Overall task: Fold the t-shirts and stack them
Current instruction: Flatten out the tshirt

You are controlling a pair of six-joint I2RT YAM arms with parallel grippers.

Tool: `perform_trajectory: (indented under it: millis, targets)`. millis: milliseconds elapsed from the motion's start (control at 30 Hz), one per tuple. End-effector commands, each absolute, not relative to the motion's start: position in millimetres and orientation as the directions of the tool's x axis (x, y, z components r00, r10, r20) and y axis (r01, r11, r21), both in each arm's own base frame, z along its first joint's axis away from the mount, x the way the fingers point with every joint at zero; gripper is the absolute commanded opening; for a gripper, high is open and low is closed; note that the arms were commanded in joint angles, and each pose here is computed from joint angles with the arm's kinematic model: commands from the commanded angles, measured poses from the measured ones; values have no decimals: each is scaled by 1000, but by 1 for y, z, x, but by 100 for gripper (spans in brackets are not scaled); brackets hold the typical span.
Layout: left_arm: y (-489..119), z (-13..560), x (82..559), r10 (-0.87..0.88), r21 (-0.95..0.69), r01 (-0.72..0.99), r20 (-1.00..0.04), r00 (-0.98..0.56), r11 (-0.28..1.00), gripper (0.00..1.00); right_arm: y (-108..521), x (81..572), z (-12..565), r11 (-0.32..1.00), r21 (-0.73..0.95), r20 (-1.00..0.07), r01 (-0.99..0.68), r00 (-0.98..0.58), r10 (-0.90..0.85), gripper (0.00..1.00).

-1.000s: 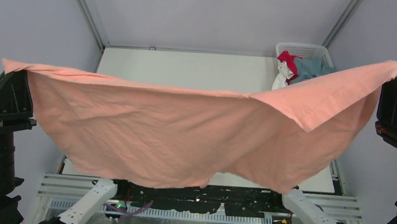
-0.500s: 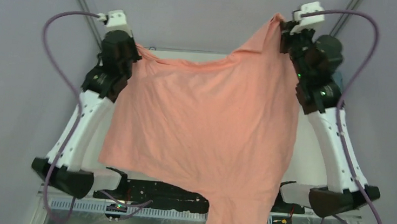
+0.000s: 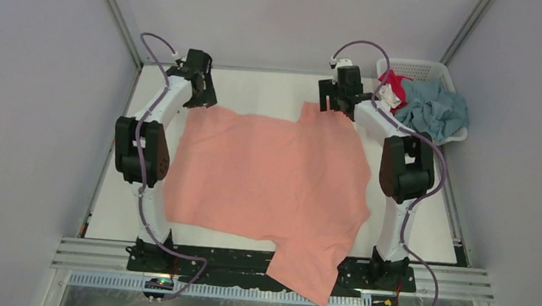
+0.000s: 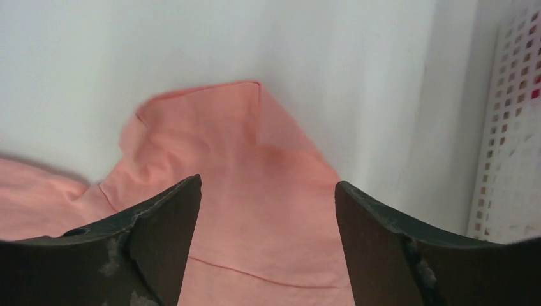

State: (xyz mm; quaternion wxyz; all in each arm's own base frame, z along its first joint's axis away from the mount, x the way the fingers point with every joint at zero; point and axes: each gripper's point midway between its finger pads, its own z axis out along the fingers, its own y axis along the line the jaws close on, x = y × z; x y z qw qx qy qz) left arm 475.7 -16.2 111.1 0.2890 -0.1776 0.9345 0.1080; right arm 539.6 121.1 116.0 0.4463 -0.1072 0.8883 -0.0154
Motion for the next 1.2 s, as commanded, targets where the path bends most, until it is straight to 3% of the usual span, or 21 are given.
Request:
perform_trajectory:
  millis: [0,67,267,500,633,767,1167]
  targets:
    - [-25,182,482,-291,-19,-389,-699,-653,921,100,133,562,207,989,-37,-893,-145,-439,-98,90]
    - [-28,187,475,-293,-37,-374,-695,-656,927,100,135,554,218,991,1,-898,-137,-435,-60,99]
    - [-53,178,443,-346,-171,-311,-633,-693,935,100,148,499,207,973,179,-844,-145,-530,76,95]
    - [-87,133,397,-385,-328,-241,-507,-771,914,100,149,385,112,950,313,-610,-2,-767,199,95]
    - [-98,105,387,-384,-353,-244,-414,-825,903,100,143,348,66,945,318,-497,76,-836,235,95]
    - [-106,80,382,-387,-367,-261,-331,-861,893,100,143,350,41,948,301,-450,102,-862,236,95]
    - [-93,50,423,-456,-297,-389,-201,-867,872,100,142,439,7,939,290,-405,183,-866,294,95]
